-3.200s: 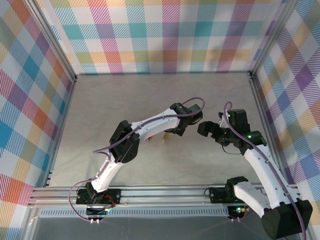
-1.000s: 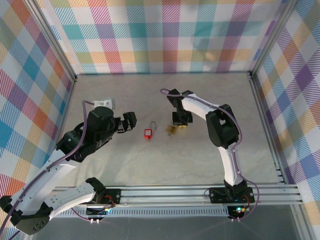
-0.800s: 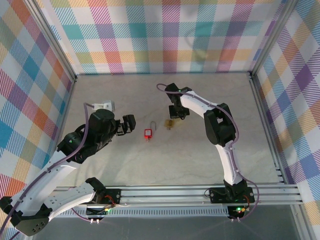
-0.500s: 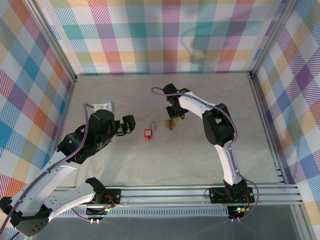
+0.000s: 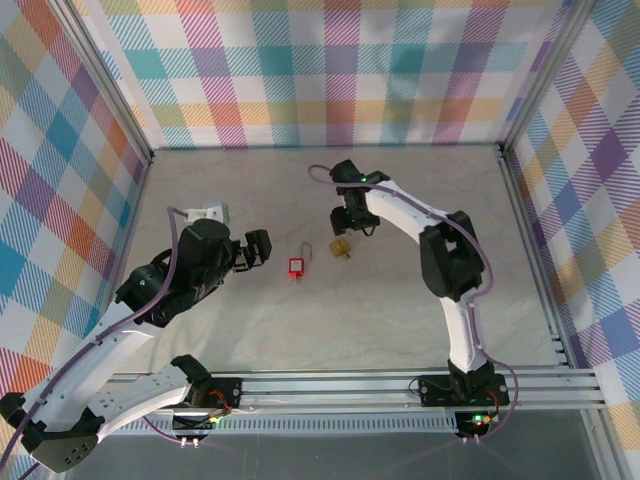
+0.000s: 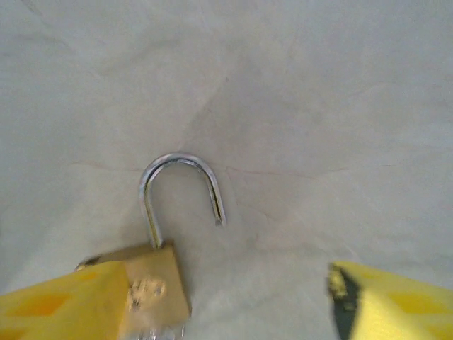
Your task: Unlock with the key
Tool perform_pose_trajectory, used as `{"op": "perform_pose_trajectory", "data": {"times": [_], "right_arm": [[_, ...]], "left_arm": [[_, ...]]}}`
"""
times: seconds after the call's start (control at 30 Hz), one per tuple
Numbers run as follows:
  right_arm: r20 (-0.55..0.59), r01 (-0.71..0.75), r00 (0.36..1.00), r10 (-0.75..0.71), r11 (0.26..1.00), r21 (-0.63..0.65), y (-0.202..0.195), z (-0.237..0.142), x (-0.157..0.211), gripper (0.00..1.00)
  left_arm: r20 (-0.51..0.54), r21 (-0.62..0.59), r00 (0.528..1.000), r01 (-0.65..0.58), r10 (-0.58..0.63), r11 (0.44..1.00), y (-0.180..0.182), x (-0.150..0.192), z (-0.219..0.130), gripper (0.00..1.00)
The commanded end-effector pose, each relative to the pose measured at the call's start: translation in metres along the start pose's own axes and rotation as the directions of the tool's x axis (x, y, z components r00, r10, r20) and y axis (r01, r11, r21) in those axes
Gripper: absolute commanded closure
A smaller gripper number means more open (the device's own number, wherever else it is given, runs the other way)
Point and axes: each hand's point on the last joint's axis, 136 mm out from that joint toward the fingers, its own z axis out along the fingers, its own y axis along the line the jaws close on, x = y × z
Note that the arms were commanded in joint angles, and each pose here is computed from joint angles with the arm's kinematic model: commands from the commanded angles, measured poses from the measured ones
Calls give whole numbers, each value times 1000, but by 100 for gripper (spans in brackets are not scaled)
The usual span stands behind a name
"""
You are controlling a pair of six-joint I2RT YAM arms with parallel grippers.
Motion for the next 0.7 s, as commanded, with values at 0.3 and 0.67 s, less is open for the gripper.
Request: {"op": "perform_pose_trajectory", "data": {"times": [0.3, 0.67], "right_arm": [[388, -368, 839, 382, 923, -112, -149, -173, 60, 1], [722, -500, 598, 349, 866, -4, -244, -107, 122, 1]], "left_arm": [[134, -248, 990, 80, -47, 966, 63, 1, 63, 0], [424, -488, 852, -71, 307, 870, 149, -3, 99, 0]]}}
